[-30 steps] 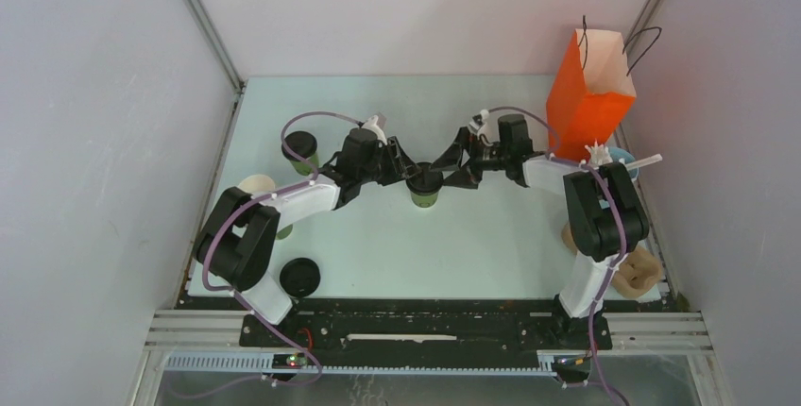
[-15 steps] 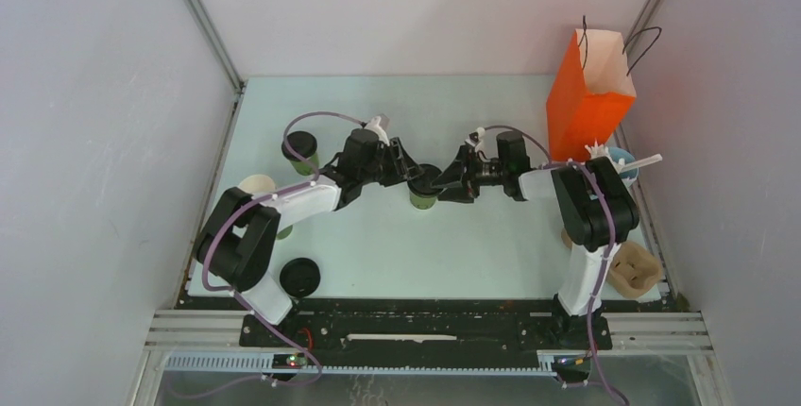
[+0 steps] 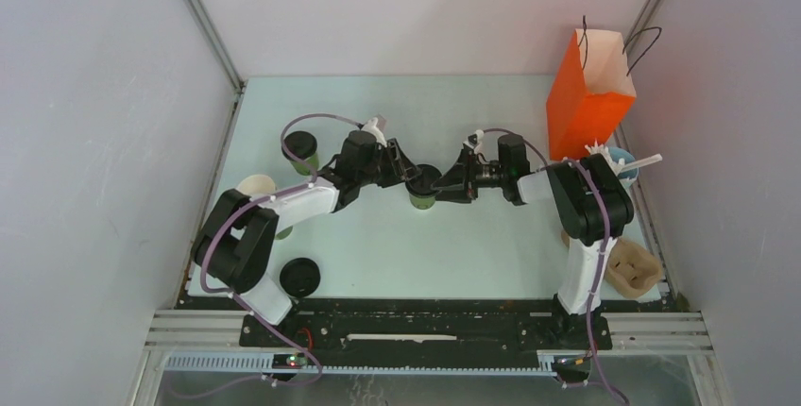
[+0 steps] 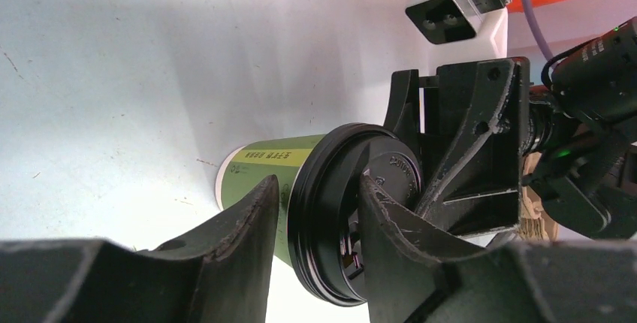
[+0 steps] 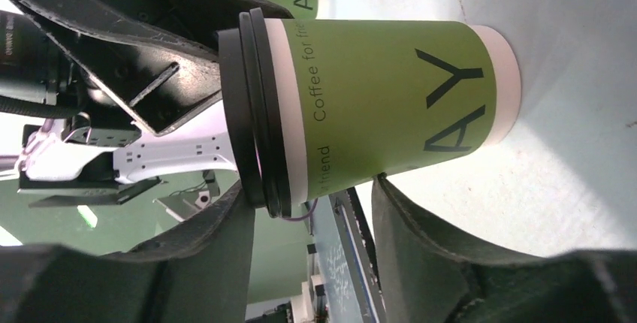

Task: Pack the takeout coffee

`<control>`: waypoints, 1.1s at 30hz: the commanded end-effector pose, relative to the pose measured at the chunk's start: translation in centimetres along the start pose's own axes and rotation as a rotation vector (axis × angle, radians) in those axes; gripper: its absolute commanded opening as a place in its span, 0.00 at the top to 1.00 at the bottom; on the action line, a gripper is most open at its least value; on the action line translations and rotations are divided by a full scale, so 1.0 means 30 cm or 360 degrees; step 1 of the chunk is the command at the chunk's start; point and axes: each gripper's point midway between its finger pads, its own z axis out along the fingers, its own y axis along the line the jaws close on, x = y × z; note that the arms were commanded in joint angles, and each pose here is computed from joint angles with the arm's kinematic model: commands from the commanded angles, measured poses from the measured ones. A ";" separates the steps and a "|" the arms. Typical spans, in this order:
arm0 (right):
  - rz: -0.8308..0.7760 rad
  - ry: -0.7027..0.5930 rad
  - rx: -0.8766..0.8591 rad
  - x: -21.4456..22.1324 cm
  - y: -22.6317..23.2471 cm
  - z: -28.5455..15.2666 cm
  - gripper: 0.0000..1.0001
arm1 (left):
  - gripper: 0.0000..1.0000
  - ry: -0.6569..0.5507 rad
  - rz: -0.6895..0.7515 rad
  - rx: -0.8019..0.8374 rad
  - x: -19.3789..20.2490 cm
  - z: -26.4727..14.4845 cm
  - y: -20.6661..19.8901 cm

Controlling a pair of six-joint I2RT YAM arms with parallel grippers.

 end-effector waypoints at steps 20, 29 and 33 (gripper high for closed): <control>-0.0226 -0.0149 0.0098 -0.124 0.166 -0.020 0.18 | 0.00 0.0036 0.0208 -0.0141 -0.088 -0.173 -0.061; -0.0399 -0.0304 0.0858 -0.081 0.076 -0.224 0.15 | 0.00 0.0124 0.0648 -0.0359 -0.065 -0.218 -0.145; -0.0495 -0.0332 0.1012 -0.009 0.065 -0.277 0.15 | 0.00 0.0192 0.0800 -0.0427 -0.058 -0.186 -0.167</control>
